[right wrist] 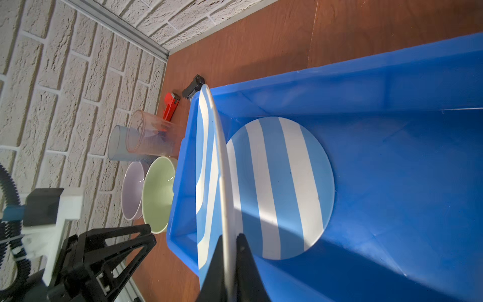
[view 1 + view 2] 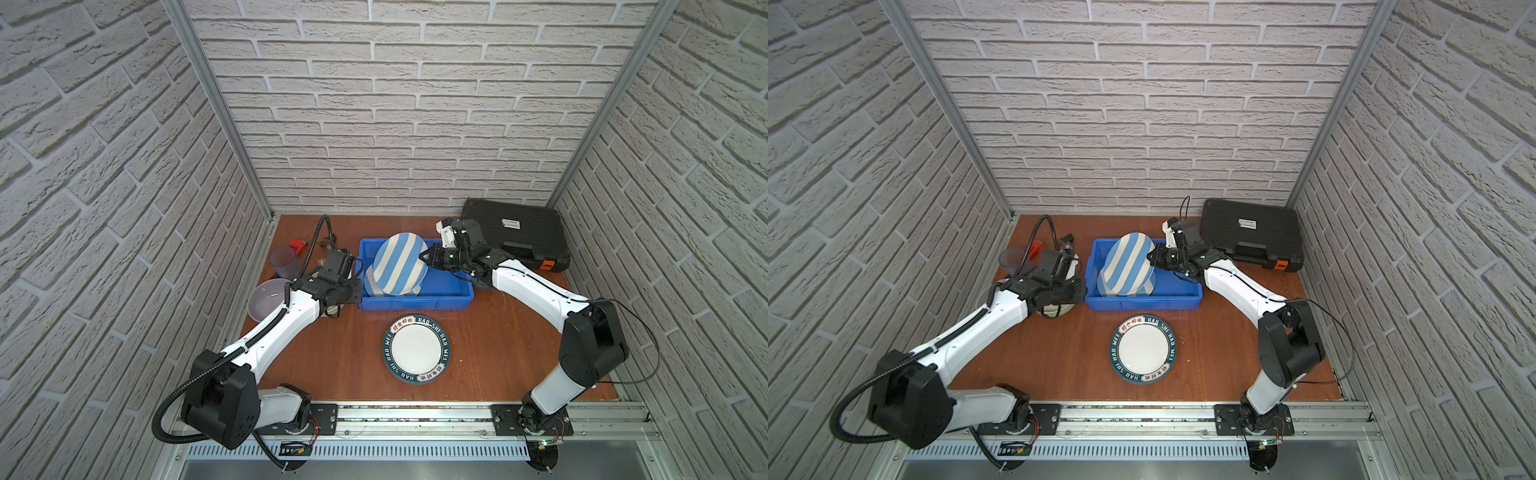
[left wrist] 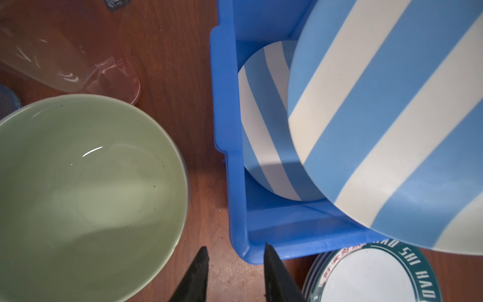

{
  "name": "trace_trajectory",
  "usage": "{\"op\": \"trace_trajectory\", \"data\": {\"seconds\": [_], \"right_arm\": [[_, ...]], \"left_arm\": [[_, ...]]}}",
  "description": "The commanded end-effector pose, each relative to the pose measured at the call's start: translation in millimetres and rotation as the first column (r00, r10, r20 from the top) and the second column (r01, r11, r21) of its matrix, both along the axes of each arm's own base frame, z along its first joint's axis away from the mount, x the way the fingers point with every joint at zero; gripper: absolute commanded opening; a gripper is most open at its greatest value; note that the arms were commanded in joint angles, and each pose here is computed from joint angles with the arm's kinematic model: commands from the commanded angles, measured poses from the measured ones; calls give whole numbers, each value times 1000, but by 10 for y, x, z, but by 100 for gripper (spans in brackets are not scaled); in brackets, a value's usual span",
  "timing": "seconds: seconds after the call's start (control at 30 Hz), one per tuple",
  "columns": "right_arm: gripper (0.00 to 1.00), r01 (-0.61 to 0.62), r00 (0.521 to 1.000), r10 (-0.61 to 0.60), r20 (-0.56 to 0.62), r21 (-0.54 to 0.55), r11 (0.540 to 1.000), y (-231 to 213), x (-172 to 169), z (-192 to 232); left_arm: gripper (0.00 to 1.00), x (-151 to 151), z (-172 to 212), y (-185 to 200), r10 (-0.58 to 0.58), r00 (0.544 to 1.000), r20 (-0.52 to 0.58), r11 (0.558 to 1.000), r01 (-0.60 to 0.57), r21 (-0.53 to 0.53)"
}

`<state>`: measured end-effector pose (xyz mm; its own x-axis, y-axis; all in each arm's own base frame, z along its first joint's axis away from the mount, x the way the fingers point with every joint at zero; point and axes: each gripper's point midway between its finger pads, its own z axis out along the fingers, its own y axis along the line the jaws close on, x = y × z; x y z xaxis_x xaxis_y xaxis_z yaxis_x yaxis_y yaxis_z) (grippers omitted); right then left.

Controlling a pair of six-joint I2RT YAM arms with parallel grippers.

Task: Place the mixed dishes into the plastic bin
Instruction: 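Lift the striped plate with the right gripper toward the blue bin, then lower the striped plate into the bin and open the right gripper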

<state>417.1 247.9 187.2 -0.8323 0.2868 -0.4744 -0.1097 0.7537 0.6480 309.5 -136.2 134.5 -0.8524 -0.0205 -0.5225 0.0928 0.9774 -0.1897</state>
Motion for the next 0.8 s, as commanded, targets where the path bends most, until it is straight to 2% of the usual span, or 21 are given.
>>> {"op": "trace_trajectory", "data": {"seconds": [0.0, 0.33, 0.77], "right_arm": [[6, 14, 995, -21, 98, 72, 997, 89, 221, 267], [6, 13, 999, -15, 34, 68, 998, 170, 307, -139], [8, -25, 998, 30, -55, 91, 996, 319, 289, -563]], "left_arm": [[33, 164, 88, -46, -9, 999, 43, 1000, 10, -18], [23, 250, -112, -123, -11, 1000, -4, 1000, 10, -29], [20, 259, -167, -177, -20, 999, -25, 999, 18, -49]]}}
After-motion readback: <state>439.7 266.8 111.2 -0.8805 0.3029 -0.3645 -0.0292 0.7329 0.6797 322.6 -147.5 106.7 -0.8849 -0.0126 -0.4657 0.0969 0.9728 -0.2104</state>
